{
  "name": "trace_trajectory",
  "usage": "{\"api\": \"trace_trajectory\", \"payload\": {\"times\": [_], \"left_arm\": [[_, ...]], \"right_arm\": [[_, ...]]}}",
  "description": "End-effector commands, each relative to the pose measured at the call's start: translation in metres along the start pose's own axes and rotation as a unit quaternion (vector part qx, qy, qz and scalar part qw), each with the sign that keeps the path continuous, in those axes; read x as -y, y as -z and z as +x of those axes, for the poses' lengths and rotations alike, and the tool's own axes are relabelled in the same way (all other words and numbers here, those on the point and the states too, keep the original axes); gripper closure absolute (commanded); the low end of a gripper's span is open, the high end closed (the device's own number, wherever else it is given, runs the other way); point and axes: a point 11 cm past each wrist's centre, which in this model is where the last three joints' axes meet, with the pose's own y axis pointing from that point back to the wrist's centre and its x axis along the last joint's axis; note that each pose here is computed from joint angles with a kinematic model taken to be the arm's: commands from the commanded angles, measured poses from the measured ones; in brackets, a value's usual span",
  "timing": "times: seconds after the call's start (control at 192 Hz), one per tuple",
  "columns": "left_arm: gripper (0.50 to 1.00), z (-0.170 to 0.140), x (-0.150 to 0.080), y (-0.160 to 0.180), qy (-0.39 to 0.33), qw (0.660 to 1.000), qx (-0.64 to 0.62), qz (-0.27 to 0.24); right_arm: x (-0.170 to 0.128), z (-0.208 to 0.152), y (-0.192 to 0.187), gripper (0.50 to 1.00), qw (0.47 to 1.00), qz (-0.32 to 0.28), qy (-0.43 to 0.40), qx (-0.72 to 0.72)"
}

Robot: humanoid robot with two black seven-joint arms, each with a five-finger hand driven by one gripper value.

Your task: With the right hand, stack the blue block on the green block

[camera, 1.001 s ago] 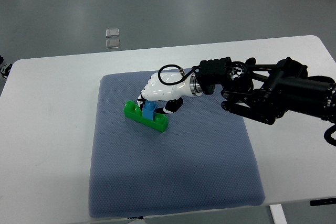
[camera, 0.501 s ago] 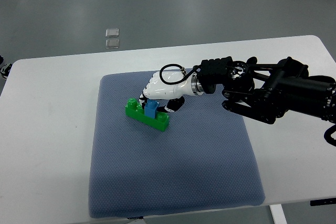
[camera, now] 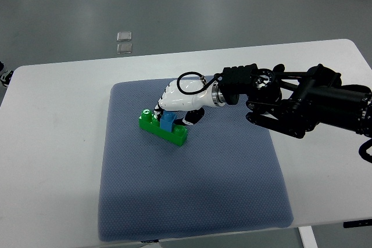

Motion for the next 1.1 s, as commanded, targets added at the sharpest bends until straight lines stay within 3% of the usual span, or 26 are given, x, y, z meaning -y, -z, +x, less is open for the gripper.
{"api": "trace_trajectory", "payload": {"times": [0.0,0.777,0.902,1.095], "left_arm": [[0.5,0.0,0.0,0.0,0.0,1.0,0.0,0.0],[0.5,0.0,0.0,0.0,0.0,1.0,0.0,0.0],[0.5,0.0,0.0,0.0,0.0,1.0,0.0,0.0],[0.5,0.0,0.0,0.0,0.0,1.0,0.0,0.0]], "right_arm": [[0.0,0.001,0.0,0.746,1.0,0.002,-0.001,0.002],[-0.007,0.022,-0.007,0.628,1.0,-0.003,-0.012,-0.007],[-0.016,0.024,-0.019,0.589,1.0,-0.017,-0.01,-0.009],[-0.035,0.022,-0.042,0.587,0.999,-0.049,-0.01,-0.004]]}}
